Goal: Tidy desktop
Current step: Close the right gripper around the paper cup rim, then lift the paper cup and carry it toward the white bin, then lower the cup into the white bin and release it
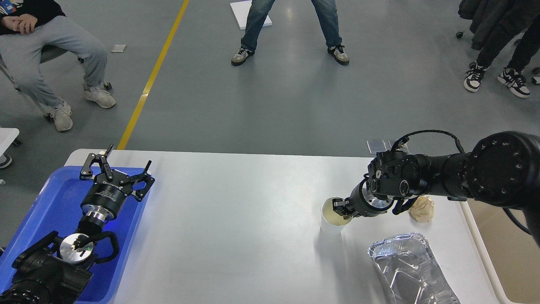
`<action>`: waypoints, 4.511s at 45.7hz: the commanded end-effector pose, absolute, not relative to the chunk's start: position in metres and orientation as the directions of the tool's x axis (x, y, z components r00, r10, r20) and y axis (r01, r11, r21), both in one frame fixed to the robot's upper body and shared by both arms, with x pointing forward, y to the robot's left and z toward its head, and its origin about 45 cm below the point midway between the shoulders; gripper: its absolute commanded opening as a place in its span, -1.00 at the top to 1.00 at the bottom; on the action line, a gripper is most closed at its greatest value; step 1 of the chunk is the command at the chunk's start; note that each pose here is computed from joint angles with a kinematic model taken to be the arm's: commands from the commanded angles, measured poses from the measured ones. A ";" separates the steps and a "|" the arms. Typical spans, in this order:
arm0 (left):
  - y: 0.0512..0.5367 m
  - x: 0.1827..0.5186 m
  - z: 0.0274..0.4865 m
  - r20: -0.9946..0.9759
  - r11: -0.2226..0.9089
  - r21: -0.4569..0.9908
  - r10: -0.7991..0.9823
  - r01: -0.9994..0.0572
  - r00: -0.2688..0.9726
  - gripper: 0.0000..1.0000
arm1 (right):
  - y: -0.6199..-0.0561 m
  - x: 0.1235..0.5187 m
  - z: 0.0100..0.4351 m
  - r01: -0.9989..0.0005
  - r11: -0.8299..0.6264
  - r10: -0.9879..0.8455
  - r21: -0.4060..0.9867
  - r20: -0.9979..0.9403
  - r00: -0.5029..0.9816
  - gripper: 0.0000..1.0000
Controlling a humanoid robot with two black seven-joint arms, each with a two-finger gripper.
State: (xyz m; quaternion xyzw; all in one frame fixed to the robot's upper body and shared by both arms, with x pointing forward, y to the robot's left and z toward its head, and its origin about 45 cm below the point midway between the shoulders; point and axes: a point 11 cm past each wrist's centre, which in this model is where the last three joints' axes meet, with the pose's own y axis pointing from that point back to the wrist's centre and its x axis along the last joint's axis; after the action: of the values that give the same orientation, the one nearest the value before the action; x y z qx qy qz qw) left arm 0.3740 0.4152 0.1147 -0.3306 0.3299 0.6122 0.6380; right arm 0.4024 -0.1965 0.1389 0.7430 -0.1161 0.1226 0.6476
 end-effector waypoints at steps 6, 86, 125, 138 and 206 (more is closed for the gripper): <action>0.415 0.374 0.115 -0.826 0.032 -0.018 0.563 -0.999 0.033 -1.00 | -0.200 0.404 0.144 -0.334 -0.132 -0.024 0.933 0.333 0.942 1.00; 0.416 0.374 0.115 -0.825 0.034 -0.016 0.564 -0.999 0.032 -1.00 | -0.195 0.388 0.438 -0.463 -0.150 0.060 0.873 0.476 0.878 1.00; 0.416 0.374 0.115 -0.825 0.031 -0.016 0.565 -0.999 0.031 -1.00 | -0.301 0.397 0.427 -0.532 -0.249 -0.306 0.809 0.456 0.836 1.00; 0.417 0.374 0.115 -0.825 0.029 -0.018 0.564 -0.999 0.031 -1.00 | -0.366 0.391 0.400 -0.626 -0.295 -0.548 0.722 0.409 0.730 1.00; 0.417 0.374 0.116 -0.825 0.027 -0.021 0.564 -0.999 0.032 -1.00 | -0.568 0.336 0.126 -0.668 0.460 -0.875 0.584 0.170 -0.454 1.00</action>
State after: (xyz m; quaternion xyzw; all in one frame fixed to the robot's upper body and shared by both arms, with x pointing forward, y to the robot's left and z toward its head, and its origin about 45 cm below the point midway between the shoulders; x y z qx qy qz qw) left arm 0.3738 0.4169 0.1152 -0.3322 0.3283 0.6139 0.6364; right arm 0.3602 -0.5452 0.1651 0.5497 -0.7797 -0.2057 0.2183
